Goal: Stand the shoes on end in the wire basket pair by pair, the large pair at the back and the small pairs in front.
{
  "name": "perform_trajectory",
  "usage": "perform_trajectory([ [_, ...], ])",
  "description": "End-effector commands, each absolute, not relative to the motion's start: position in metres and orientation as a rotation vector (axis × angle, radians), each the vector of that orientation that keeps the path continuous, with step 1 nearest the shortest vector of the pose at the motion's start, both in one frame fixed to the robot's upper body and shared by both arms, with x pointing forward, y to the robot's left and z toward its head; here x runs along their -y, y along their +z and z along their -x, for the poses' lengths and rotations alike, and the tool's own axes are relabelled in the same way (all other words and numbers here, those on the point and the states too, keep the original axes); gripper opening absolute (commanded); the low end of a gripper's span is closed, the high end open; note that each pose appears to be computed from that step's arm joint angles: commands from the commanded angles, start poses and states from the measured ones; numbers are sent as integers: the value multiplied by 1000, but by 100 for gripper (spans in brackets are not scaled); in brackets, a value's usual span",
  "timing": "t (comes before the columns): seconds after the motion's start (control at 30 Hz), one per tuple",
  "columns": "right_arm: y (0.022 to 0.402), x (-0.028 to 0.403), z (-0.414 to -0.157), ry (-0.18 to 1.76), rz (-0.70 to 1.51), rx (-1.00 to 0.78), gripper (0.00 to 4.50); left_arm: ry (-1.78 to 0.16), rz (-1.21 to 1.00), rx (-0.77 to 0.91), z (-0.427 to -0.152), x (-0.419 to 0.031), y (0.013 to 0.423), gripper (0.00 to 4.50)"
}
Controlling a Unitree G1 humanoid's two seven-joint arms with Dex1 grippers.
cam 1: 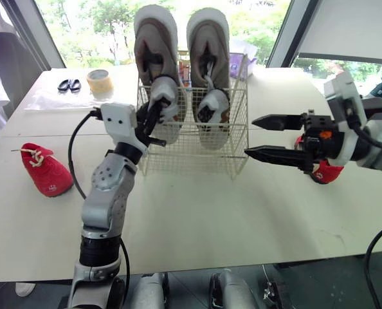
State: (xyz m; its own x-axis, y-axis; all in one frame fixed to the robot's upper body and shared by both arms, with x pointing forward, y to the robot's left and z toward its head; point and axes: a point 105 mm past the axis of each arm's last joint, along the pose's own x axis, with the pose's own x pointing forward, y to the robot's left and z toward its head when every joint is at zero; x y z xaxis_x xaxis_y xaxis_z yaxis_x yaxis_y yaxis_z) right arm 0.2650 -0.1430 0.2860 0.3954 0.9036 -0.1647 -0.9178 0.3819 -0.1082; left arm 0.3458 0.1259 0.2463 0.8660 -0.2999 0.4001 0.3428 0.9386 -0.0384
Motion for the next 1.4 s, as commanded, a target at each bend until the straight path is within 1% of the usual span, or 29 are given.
perform_trajectory([
  [0.03, 291, 147, -264, 1158, 203, -49, 450, -385, 125, 413, -328, -134, 261, 306],
  [0.23, 286, 156, -271, 1111, 161, -52, 450, -614, 231, 218, -291, -139, 247, 306],
  [0.33, 284, 172, -285, 1000, 128, -32, 450, -763, 283, 96, -268, -140, 233, 306],
  [0.43, 287, 199, -299, 849, 52, 37, 450, -875, 276, 45, -255, -135, 230, 393],
  [0.47, 288, 208, -300, 805, 24, 63, 450, -902, 261, 36, -253, -131, 231, 437],
  [0.53, 294, 231, -304, 670, 5, 139, 450, -954, 237, 22, -248, -123, 232, 445],
  [0.6, 306, 261, -308, 510, -104, 246, 450, -1055, 220, -18, -235, -107, 231, 445],
  [0.67, 300, 280, -308, 406, -137, 268, 450, -1170, 232, -39, -216, -93, 235, 445],
  [0.7, 291, 288, -308, 359, -116, 249, 450, -1192, 237, -40, -212, -88, 237, 445],
  [0.8, 243, 305, -304, 177, -65, 149, 450, -1179, 234, -36, -212, -78, 233, 445],
  [0.9, 226, 314, -296, 96, -77, 155, 450, -1138, 257, -19, -217, -70, 227, 445],
  [1.0, 206, 323, -287, 8, -34, 126, 450, -1103, 285, -7, -219, -57, 216, 445],
  [1.1, 193, 327, -277, 2, 8, 66, 450, -1105, 294, -28, -212, -44, 203, 445],
  [1.23, 173, 334, -265, 10, 38, -22, 450, -1069, 333, -18, -216, -41, 196, 445],
  [1.4, 163, 344, -266, -12, 23, -40, 450, -1077, 313, -2, -218, -37, 193, 445],
])
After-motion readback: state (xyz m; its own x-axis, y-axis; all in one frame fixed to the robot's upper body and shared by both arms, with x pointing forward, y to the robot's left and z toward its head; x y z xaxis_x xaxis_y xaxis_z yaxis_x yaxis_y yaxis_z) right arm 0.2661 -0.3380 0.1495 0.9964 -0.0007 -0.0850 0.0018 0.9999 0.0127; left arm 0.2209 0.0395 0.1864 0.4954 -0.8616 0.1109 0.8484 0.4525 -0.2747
